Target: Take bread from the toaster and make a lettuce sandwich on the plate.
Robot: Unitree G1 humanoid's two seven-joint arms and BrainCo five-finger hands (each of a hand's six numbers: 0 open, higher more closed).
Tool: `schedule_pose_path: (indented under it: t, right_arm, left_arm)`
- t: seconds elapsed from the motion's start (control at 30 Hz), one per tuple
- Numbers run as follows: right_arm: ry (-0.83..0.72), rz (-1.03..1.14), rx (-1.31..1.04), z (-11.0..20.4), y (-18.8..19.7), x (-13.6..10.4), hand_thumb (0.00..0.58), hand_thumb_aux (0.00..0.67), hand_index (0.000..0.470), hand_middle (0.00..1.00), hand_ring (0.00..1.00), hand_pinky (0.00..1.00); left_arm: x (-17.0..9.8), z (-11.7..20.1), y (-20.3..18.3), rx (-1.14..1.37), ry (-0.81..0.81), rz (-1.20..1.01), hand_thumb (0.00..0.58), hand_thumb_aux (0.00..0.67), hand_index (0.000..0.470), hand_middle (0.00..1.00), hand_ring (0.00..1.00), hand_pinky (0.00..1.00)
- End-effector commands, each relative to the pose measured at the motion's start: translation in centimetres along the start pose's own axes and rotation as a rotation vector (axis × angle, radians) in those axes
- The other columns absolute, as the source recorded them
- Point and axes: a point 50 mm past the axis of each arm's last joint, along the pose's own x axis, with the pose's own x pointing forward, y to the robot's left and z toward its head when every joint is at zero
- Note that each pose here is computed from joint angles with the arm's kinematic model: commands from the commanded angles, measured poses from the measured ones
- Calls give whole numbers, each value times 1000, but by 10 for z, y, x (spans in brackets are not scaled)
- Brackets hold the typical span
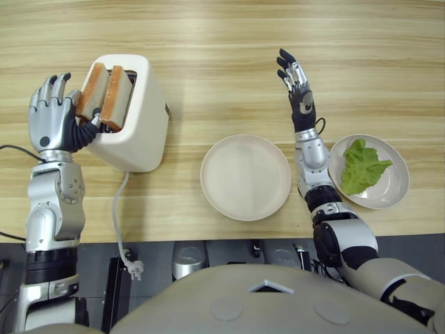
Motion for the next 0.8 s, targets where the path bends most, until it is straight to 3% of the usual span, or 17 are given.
schedule_pose_path:
  t: [0.03, 0.07, 0.1, 0.47, 0.63, 0.8]
  right_arm:
    - [15, 7, -6, -3, 1, -2, 0, 0, 0, 0, 0, 0]
    - [16, 7, -7, -3, 1, -2, 0, 0, 0, 0, 0, 0]
    - [16, 6, -7, -3, 1, -2, 0, 0, 0, 0, 0, 0]
    - [22, 7, -7, -4, 3, 0, 0, 0, 0, 0, 0, 0]
    - [10, -31, -5, -2, -3, 2, 0, 0, 0, 0, 0, 0]
    - [-40, -131, -18, 6, -24, 10, 0, 0, 0, 0, 0, 0]
  left_arm:
    - [4, 4, 14, -36, 0, 90, 580, 670, 460, 0, 0, 0]
    - [5, 5, 17, -41, -2, 108, 580, 670, 460, 286, 286, 286]
    - [6, 6, 22, -46, -4, 134, 580, 670, 460, 1000, 1000, 1000]
    - [12, 23, 77, -47, -92, 453, 580, 670, 460, 1000, 1000, 1000]
    - [14, 55, 106, -118, -276, 554, 580, 670, 460, 1000, 1000, 1000]
    - [15, 95, 107, -337, -481, 481, 580, 670, 460, 1000, 1000, 1000]
